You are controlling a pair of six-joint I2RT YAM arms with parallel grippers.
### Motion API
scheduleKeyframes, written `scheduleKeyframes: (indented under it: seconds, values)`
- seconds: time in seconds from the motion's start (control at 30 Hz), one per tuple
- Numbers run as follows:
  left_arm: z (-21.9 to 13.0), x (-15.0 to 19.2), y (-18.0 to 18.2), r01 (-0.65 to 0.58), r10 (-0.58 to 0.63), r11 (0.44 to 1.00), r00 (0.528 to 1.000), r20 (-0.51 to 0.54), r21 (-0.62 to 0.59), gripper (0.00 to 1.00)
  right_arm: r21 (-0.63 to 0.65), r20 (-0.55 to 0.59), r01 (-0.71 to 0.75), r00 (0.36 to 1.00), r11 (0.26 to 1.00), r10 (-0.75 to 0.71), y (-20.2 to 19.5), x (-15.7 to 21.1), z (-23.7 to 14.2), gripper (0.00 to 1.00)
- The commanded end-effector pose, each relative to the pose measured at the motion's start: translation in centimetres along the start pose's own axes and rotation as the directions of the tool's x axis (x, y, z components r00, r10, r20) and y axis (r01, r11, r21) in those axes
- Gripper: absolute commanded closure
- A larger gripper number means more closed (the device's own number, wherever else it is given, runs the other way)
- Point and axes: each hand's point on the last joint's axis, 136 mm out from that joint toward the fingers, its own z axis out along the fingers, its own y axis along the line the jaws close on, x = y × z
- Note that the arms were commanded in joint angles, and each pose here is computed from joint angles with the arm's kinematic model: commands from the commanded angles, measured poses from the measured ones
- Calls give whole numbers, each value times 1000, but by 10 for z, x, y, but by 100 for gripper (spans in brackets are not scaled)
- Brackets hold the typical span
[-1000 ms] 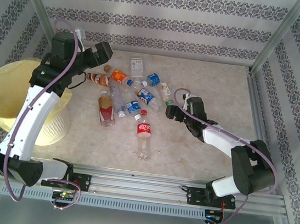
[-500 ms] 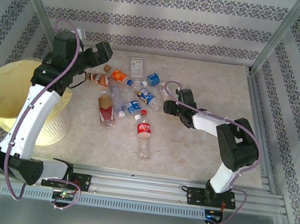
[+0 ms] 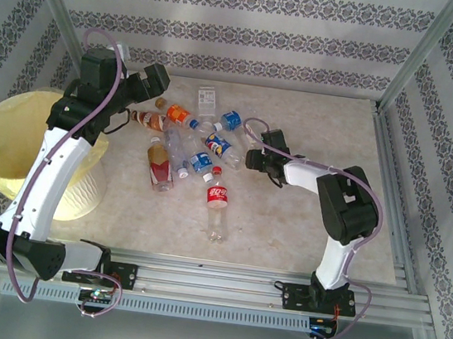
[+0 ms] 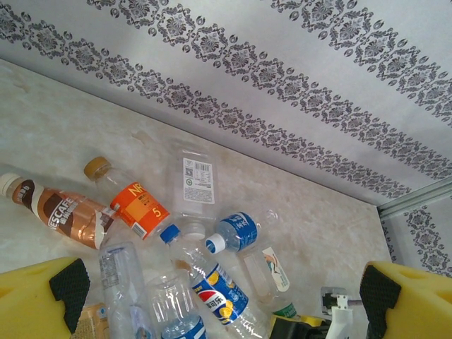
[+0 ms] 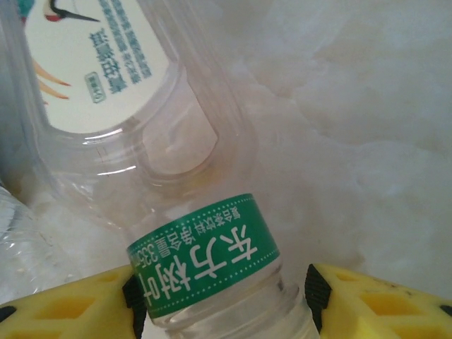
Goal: Put the plastic bottles in the bin
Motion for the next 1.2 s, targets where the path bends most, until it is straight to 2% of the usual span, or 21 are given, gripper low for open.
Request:
scheduleKeyframes:
  seconds: [0.0,0.33,0.53,0.8,1.17]
  values:
    - [-2,9,-3,-37,38,999,999,-29,12,0,15,-9,20,1000,1000,-20,4,1,3,41]
    - [2,14,-8,-41,43,998,998,-53,42,0,-5,14,38,999,999,-38,8,-3,-9,59]
    - [8,22,-28,-53,67,987,994,-85,154,0,-5,68,25,997,1000,-25,5,-9,-32,66]
    - [23,41,-67,-79,120,957,984,-134,278,0,-31,171,-1,985,1000,7,1,-13,-66,69]
    - [65,97,-118,-63,177,920,948,-264,387,0,-126,296,27,955,992,12,9,-17,-117,70]
